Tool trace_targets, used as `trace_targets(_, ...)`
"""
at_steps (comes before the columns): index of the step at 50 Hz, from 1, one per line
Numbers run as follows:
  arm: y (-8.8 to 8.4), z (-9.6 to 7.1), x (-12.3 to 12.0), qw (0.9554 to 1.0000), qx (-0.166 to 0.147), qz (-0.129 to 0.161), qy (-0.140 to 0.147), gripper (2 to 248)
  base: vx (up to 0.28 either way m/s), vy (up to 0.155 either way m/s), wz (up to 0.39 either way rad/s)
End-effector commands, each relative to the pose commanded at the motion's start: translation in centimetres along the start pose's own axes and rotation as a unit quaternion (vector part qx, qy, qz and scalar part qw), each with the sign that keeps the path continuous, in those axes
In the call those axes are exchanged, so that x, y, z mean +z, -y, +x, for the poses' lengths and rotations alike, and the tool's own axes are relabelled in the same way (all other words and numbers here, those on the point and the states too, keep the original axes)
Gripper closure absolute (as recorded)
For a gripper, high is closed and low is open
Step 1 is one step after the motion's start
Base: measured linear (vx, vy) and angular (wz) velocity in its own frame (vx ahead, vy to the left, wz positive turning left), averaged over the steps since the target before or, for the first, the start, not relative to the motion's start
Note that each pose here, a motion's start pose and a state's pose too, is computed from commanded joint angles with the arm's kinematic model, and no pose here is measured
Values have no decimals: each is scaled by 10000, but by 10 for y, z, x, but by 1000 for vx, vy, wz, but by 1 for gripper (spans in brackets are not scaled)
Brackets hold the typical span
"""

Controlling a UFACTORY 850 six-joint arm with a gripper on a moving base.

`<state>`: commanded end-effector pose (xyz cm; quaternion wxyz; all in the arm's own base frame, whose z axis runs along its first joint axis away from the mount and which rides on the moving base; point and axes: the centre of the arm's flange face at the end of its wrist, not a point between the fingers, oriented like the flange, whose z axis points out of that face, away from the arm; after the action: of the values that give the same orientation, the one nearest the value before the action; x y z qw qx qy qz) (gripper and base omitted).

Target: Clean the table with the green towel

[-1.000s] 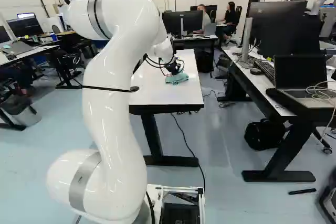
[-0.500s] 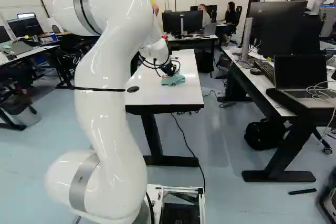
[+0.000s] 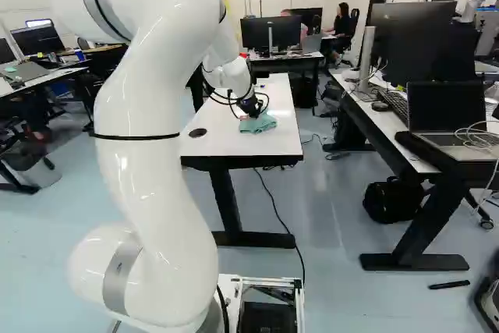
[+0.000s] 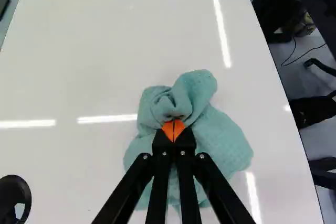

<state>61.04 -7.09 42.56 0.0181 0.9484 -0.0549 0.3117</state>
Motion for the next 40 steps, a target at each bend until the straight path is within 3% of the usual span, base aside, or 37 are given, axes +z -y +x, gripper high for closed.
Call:
trace_targets(25, -19, -31, -38, 9998, 138, -100, 60, 230, 0, 0, 0)
trace_targets(40, -27, -38, -67, 9997, 195, -146, -62, 230, 0, 0, 0)
